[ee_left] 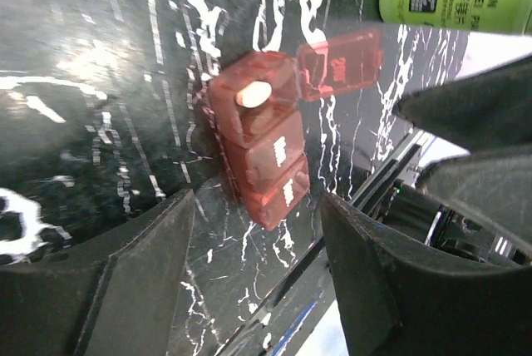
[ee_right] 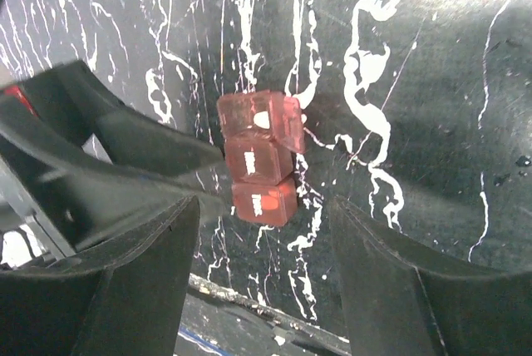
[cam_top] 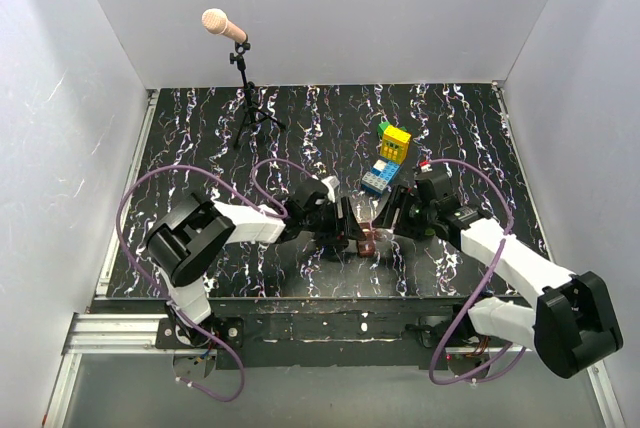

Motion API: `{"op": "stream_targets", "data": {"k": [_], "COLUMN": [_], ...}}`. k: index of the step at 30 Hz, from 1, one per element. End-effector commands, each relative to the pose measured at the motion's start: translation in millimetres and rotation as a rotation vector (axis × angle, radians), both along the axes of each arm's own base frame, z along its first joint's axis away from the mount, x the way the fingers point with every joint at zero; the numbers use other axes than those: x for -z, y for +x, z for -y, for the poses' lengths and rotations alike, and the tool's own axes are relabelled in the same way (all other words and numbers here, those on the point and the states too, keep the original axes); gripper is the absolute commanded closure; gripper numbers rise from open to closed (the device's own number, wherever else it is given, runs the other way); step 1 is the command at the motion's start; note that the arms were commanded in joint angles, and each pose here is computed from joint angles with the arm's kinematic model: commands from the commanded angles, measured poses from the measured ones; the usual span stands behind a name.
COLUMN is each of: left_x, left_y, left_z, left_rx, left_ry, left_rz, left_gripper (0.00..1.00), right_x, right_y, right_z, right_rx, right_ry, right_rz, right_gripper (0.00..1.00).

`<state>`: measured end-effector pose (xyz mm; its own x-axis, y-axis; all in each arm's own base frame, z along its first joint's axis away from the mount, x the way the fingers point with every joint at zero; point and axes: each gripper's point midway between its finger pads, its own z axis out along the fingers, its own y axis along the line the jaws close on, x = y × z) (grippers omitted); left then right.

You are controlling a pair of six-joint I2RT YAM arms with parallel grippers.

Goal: Sort the pills into containers

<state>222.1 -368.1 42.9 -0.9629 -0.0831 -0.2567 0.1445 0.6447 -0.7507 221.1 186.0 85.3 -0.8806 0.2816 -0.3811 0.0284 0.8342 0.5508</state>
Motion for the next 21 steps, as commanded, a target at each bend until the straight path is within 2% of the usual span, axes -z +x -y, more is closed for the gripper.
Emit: {"op": "stream_targets", "data": {"k": [1,4,9,21], "left_x": [9,15,25,40], "left_y": [-7,-13,-16,-13], "left_z": [10,14,13,2], "left_rx": [0.005,0.006,-0.003,-0.002], "left_ry": [0.034,0.054,0.079,0.179], "left_rz": [0.013,0.017,0.007,0.019], "left_gripper": [0.39,0.42,0.49,0.64], "right_x": [-11,-10,-3,8], "right_y": [22,27,33,47], "right_z": [-3,-6,-10,-12], "right_rx": [0.029,0.016,0.003,0.004], "right_ry": [0.035,0.04,0.036,0.027], "right_rz": [0.042,0.031,0.004,-0.01], "right_gripper": [0.3,0.38,0.44,0.51]}}
